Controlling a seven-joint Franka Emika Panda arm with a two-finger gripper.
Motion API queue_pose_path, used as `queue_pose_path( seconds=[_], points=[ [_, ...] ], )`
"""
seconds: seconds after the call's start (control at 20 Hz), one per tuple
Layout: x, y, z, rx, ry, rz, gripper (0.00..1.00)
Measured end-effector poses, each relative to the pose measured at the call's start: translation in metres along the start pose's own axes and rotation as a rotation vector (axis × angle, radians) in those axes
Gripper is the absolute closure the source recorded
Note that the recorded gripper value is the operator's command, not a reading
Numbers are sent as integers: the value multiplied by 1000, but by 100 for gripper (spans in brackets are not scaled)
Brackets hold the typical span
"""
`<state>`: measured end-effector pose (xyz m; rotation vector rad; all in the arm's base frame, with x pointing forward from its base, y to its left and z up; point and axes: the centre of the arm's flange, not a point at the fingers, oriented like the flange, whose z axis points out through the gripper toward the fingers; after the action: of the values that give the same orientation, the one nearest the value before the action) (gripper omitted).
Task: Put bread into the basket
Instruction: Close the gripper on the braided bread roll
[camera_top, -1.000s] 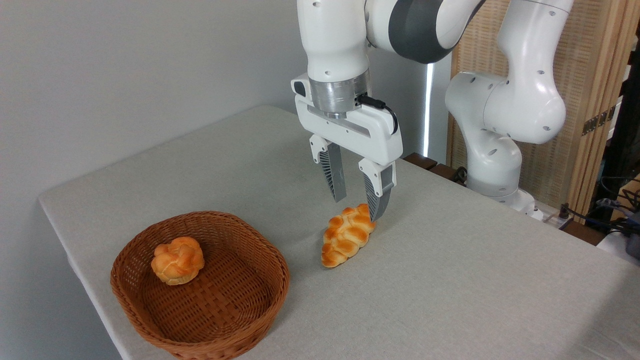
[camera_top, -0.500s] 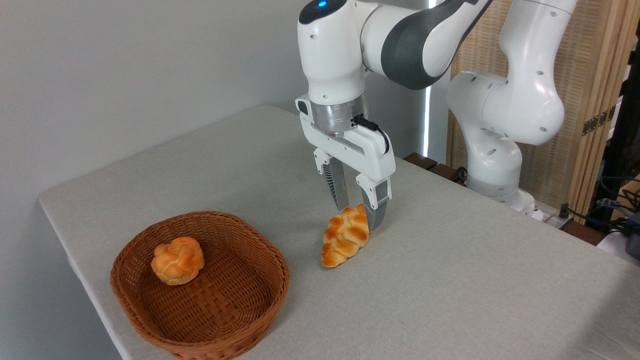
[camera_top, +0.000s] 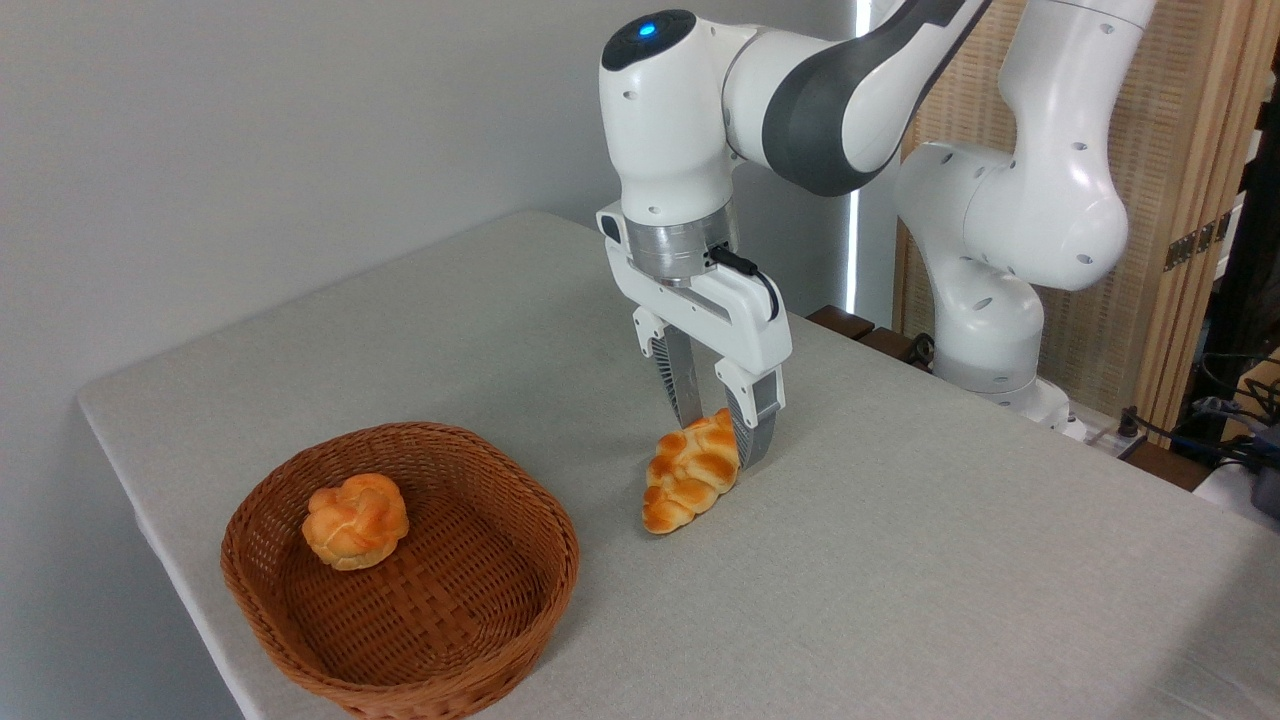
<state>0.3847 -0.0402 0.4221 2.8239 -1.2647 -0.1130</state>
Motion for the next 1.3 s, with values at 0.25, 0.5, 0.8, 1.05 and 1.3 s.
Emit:
queue_pose_path(
  seconds=[0.25,0.5,0.8,1.05,1.3],
  points=[
    [2,3,4,9,8,9,0],
    [7,9,12,20,18,30,0],
    [10,13,14,20,17,42,0],
    [10,13,14,19,16,43,23],
    [10,13,14,19,16,44,41]
  ],
)
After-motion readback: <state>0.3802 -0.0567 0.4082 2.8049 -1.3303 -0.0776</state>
